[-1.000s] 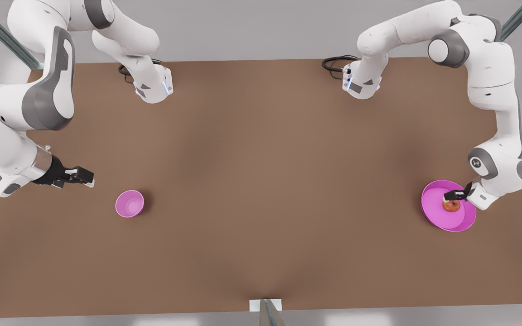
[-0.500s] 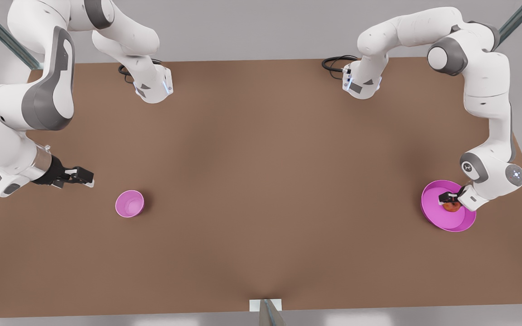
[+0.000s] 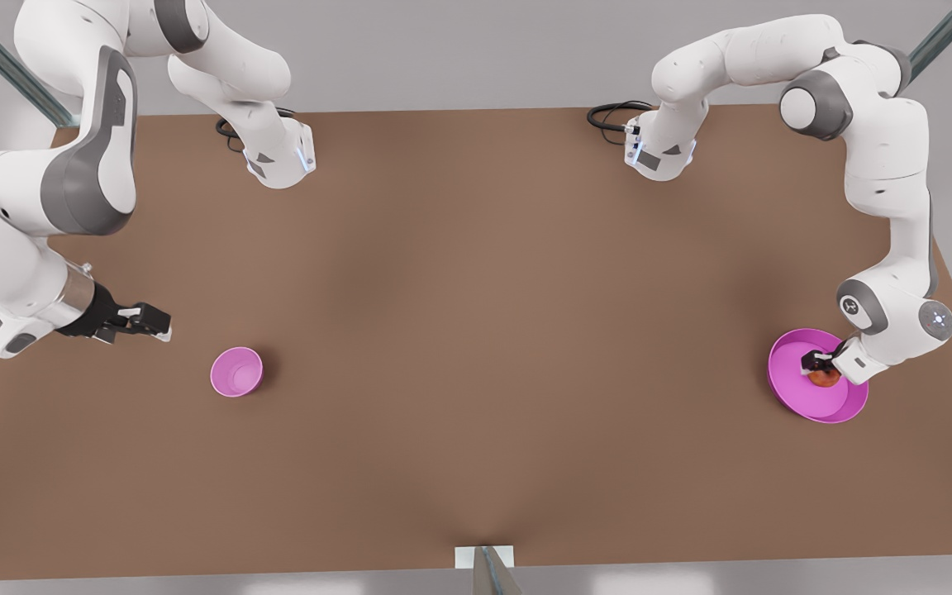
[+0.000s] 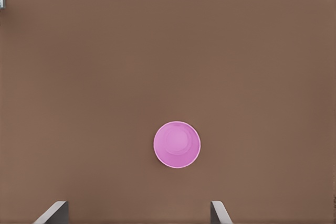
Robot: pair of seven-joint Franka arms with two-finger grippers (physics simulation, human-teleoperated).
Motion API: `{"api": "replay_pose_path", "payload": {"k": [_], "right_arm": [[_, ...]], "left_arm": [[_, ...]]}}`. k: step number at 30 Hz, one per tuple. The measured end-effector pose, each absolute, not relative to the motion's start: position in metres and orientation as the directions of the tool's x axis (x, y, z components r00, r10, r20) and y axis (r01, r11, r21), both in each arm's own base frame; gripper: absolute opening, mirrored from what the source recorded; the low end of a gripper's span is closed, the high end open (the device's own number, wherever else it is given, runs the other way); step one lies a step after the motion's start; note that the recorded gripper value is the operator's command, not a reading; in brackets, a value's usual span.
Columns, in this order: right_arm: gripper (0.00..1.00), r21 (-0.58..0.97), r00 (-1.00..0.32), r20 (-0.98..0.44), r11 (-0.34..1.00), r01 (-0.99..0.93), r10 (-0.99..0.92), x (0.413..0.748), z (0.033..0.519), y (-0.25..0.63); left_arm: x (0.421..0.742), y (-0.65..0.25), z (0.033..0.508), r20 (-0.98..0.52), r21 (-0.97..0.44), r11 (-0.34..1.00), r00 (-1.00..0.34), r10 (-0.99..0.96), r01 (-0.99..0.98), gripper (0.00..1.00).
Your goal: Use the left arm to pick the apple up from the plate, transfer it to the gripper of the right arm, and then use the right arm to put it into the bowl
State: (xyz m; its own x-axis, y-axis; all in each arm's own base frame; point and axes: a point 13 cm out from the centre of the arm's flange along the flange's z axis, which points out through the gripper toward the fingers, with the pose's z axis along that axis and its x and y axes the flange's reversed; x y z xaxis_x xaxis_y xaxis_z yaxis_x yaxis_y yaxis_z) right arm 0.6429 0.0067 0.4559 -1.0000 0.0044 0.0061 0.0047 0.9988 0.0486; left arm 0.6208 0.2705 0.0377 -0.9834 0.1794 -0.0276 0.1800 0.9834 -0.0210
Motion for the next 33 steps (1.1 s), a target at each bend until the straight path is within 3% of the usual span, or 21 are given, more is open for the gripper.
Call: {"api": "replay_pose_path", "payload": {"k": [5, 10, 13, 17, 25, 29, 33], "right_arm": [[1.0, 0.046, -1.0, 0.014, 0.999, 0.008, 0.007, 0.642, 0.452, 0.005], [1.0, 0.045, -1.0, 0.022, 0.999, 0.006, 0.005, 0.64, 0.449, 0.005], [1.0, 0.045, -1.0, 0.024, 0.999, 0.005, 0.004, 0.64, 0.448, 0.005], [1.0, 0.046, -1.0, 0.025, 0.999, 0.007, 0.006, 0.639, 0.447, 0.003], [1.0, 0.117, -0.999, 0.046, 0.992, 0.035, 0.03, 0.643, 0.431, 0.0], [1.0, 0.136, -0.999, 0.04, 0.99, 0.023, 0.018, 0.645, 0.431, 0.011], [1.0, 0.224, -0.999, 0.031, 0.974, 0.014, 0.007, 0.647, 0.437, 0.041]], "left_arm": [[0.663, 0.238, 0.11, -0.13, 0.005, 0.971, -0.963, 0.237, 0.239, 0.67], [0.707, 0.107, 0.167, -0.227, -0.061, 0.914, -0.897, 0.379, 0.402, 0.67], [0.716, -0.001, 0.186, -0.29, -0.152, 0.853, -0.848, 0.444, 0.499, 0.67], [0.709, -0.165, 0.195, -0.382, -0.343, 0.714, -0.785, 0.488, 0.61, 0.67], [0.653, -0.416, 0.245, -0.464, -0.701, 0.413, -0.812, 0.353, 0.581, 0.65], [0.632, -0.521, 0.277, -0.517, -0.771, 0.248, -0.804, 0.295, 0.586, 0.65], [0.645, -0.583, 0.299, -0.61, -0.755, 0.149, -0.767, 0.2, 0.639, 0.65]]}}
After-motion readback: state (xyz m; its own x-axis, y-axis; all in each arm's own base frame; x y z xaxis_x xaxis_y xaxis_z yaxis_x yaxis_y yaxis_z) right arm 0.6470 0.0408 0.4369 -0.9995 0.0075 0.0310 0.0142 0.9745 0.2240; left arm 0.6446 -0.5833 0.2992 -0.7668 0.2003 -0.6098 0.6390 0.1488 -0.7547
